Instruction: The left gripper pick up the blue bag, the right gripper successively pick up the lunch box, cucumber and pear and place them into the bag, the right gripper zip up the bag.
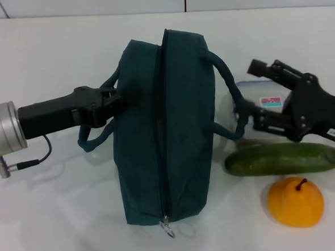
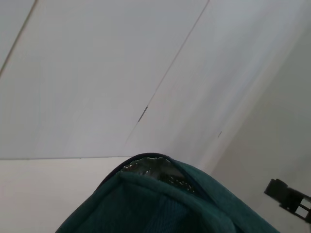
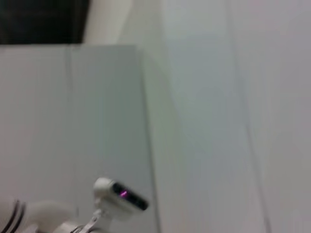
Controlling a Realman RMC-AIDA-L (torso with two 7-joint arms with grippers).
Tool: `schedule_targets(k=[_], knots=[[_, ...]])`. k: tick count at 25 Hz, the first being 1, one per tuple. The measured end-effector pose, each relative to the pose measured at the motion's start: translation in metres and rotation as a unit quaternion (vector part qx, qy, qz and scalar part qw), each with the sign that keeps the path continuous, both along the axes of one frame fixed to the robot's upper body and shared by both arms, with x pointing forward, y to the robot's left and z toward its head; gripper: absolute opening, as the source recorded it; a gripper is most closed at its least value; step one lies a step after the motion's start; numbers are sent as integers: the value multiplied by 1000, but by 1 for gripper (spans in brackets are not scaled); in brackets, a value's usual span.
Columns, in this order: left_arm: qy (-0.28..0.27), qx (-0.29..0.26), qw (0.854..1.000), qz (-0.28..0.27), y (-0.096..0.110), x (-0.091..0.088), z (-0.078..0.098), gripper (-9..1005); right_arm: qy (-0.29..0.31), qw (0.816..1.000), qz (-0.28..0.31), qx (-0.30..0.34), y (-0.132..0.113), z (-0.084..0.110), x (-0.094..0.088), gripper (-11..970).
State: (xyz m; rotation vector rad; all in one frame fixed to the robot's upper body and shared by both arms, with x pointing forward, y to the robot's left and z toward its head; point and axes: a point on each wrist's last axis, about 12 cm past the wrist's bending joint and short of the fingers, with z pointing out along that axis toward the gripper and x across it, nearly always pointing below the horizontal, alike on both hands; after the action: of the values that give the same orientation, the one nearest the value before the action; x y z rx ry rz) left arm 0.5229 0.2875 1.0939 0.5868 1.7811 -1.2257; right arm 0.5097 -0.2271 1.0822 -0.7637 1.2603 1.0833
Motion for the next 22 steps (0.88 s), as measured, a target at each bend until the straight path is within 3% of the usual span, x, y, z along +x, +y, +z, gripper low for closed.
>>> schedule_targets(k=[8, 22], knots=[[-46, 10, 999, -11, -9, 1, -1, 42, 117, 980, -123, 101, -33, -23, -14, 843], [-90, 40, 995, -25, -11, 4, -1, 42, 265, 923, -206, 188, -71, -48, -40, 840]])
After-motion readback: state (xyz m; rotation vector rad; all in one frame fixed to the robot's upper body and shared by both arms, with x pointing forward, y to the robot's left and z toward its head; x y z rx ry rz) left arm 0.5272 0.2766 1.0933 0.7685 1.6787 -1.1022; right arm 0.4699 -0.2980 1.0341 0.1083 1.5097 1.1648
